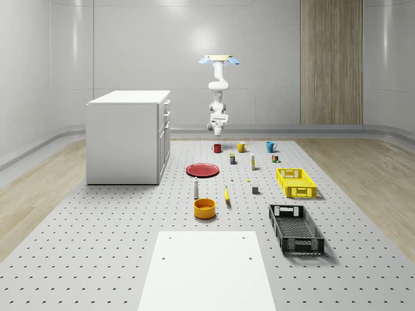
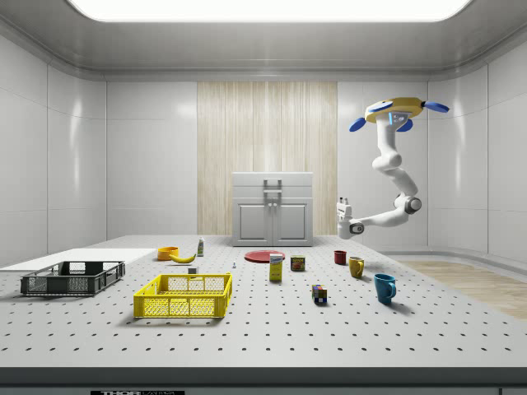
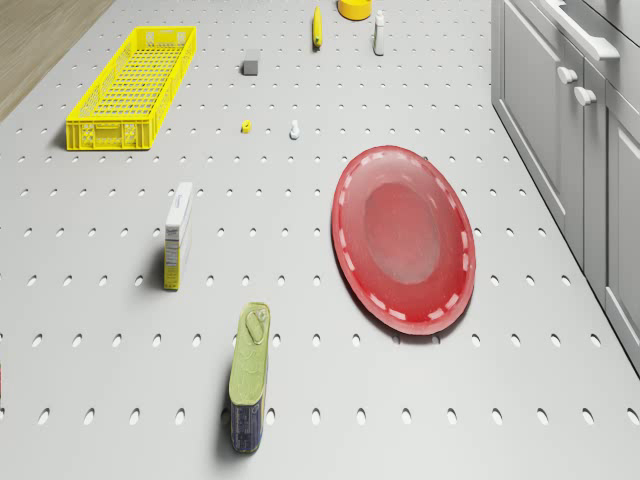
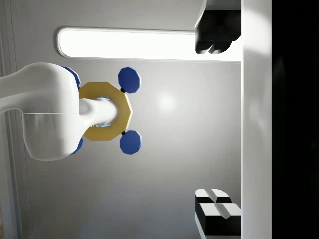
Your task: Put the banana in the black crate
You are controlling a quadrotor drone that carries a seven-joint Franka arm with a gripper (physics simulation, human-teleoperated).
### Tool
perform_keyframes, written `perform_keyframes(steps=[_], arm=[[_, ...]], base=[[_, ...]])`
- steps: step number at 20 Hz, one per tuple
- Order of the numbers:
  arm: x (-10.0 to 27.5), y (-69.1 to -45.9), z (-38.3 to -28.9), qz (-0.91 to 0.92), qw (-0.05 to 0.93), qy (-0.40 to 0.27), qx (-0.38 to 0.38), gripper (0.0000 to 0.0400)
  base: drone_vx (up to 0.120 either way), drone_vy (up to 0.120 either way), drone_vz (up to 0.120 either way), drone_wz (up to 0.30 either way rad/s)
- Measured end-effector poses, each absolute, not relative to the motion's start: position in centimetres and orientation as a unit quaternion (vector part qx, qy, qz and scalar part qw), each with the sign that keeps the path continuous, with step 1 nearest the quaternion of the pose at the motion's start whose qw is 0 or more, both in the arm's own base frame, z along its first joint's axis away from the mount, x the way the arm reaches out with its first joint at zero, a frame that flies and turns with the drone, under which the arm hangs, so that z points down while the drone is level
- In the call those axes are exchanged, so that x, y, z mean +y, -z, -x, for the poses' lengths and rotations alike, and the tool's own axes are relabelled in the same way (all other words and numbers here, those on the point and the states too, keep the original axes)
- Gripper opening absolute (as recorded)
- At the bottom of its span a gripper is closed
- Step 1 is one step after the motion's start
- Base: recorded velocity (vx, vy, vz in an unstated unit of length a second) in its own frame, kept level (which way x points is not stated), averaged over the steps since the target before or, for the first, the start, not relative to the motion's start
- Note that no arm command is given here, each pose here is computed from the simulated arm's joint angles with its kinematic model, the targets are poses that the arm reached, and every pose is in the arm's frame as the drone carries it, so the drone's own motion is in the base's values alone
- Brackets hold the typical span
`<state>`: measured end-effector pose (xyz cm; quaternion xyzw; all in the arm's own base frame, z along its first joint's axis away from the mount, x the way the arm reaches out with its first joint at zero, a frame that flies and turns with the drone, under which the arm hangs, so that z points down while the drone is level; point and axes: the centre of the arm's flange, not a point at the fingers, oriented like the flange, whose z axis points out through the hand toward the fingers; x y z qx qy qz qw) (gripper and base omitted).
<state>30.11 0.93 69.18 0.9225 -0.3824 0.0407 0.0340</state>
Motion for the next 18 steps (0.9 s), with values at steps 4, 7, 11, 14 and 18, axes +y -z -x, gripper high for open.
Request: perform_keyframes(steps=[4,7,11,14,18], arm=[[1.8,-69.1,-30.09,-0.919,0.075,-0.059,-0.381,0.04],[3.0,-68.8,-30.07,-0.912,0.13,-0.083,-0.379,0.04],[5.5,-67.5,-30.09,-0.883,0.258,-0.136,-0.367,0.04],[8.0,-65.1,-30.15,-0.823,0.407,-0.196,-0.344,0.04],[9.9,-59.1,-30.34,-0.649,0.648,-0.29,-0.273,0.04]], base=[[0.12,0.0,0.0,0.0],[0.12,0.0,0.0,0.0],[0.12,0.0,0.0,0.0],[0.12,0.0,-0.04,0.0],[0.12,0.0,-0.12,0.0]])
